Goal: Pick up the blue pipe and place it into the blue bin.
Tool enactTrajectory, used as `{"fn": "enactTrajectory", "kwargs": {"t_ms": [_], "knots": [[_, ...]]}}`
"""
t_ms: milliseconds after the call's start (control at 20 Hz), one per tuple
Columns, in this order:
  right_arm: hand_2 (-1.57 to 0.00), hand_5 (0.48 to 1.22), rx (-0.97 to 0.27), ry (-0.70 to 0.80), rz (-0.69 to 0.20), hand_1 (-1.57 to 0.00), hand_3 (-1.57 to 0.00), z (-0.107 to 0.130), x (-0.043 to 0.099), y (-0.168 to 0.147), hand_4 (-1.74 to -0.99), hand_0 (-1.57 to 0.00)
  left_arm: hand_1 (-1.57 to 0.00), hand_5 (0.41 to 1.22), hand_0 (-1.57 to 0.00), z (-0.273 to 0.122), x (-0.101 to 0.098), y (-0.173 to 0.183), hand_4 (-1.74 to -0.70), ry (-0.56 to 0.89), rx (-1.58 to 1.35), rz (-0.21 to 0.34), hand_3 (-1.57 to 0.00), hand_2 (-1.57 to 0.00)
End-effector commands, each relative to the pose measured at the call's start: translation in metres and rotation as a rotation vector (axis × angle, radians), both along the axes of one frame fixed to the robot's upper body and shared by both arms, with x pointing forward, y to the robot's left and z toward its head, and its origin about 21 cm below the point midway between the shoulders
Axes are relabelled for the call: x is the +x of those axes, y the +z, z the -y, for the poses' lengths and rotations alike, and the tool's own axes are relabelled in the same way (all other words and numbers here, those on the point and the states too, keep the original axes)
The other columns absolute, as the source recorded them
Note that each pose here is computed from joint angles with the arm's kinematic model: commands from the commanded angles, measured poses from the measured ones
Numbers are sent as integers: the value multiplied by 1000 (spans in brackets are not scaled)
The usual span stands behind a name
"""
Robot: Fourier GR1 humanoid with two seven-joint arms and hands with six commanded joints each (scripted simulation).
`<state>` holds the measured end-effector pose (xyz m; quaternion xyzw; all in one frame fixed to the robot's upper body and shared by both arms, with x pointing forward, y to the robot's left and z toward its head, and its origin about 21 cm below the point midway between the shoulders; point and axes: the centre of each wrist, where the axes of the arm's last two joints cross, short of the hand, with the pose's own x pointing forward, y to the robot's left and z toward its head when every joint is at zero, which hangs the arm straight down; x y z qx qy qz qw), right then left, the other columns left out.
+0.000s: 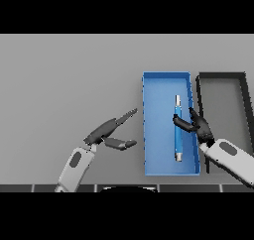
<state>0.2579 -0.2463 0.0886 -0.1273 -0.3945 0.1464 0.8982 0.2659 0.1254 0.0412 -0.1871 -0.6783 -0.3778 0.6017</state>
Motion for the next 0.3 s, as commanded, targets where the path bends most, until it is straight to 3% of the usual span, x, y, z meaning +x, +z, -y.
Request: {"fn": "enactTrajectory", "kwargs": {"t_ms": [0, 250], "knots": [[-21, 718, -1, 17, 1, -22, -6, -3, -1, 1, -1095, -23, 1, 495, 1, 1, -3, -3, -931, 2, 7, -9, 1, 1], [-17, 714, -7, 50, 5, -17, -4, -3, -4, 0, -1084, -19, 1, 495, 1, -6, 5, -7, -930, 17, 15, -2, 1, 1]]}}
